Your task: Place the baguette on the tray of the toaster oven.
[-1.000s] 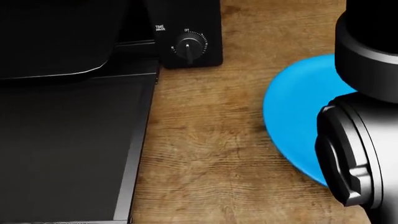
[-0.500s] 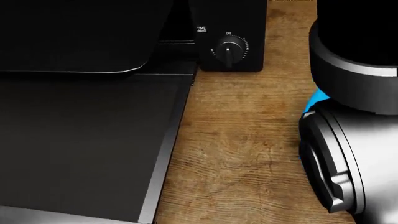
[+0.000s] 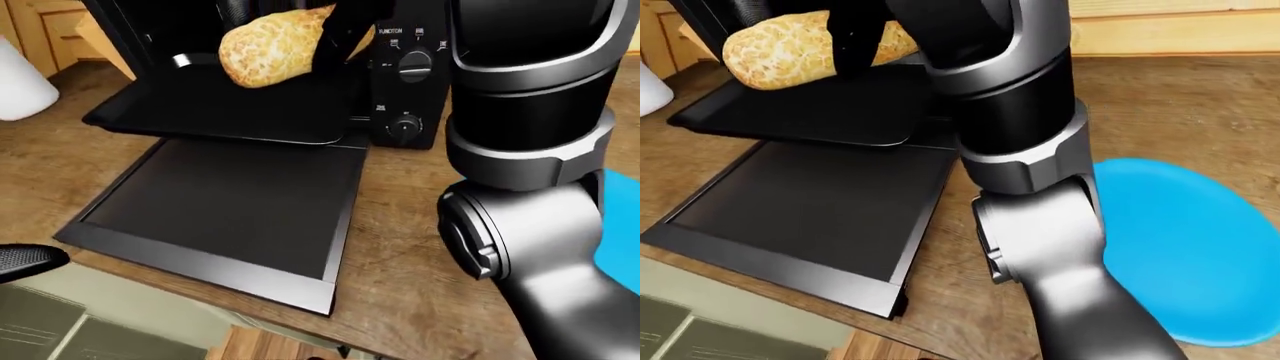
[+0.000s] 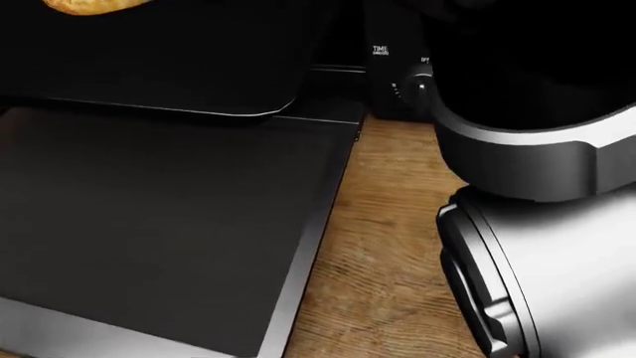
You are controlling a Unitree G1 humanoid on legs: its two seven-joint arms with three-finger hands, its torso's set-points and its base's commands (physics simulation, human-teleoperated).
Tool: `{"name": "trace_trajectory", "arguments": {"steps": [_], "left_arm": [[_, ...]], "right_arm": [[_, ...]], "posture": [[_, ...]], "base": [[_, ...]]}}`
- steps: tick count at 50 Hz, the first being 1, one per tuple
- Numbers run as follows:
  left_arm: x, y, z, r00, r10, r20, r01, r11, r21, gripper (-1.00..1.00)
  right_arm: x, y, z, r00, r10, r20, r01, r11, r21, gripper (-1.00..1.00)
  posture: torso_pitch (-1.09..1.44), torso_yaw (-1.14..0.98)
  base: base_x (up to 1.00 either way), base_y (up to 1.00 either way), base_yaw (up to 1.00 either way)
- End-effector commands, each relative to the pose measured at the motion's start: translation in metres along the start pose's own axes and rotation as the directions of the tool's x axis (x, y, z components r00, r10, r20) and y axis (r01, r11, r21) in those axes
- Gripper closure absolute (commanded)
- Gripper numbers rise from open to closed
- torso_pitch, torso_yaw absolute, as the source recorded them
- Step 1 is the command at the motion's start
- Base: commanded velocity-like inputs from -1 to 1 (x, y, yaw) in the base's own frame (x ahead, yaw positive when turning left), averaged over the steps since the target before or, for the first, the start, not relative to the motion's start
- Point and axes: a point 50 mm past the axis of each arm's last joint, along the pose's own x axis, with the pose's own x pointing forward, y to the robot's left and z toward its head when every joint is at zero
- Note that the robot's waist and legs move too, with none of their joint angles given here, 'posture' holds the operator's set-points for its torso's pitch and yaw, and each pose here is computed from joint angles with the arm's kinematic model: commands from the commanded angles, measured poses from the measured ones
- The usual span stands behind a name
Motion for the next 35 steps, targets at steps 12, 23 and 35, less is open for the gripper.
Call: {"name": "trace_trajectory", "arguments": {"steps": [12,23,35], "left_arm": [[0.004,0.002,0.004,0.998,0.038,0.041,-0.038,0.999,0.005,-1.00],[0.003,0.002,0.004,0.999,0.036,0.041,-0.037,0.999,0.007,-1.00],[0.000,0.004,0.001,0.999,0.036,0.033,-0.036,0.999,0.011,-1.00]], "right_arm": [[0.003,-0.006,0.008,0.998,-0.058,0.040,0.059,0.998,-0.020,0.80],[0.017,0.000,0.005,0.997,-0.064,0.050,0.064,0.998,-0.002,0.80],[0.027,0.006,-0.005,0.996,-0.086,0.018,0.086,0.996,0.000,0.80]], "posture": [[0.00,0.63],[0.00,0.63],[0.00,0.63]], "base": [[0.00,0.00,0.00],[0.00,0.00,0.00],[0.00,0.00,0.00]]}}
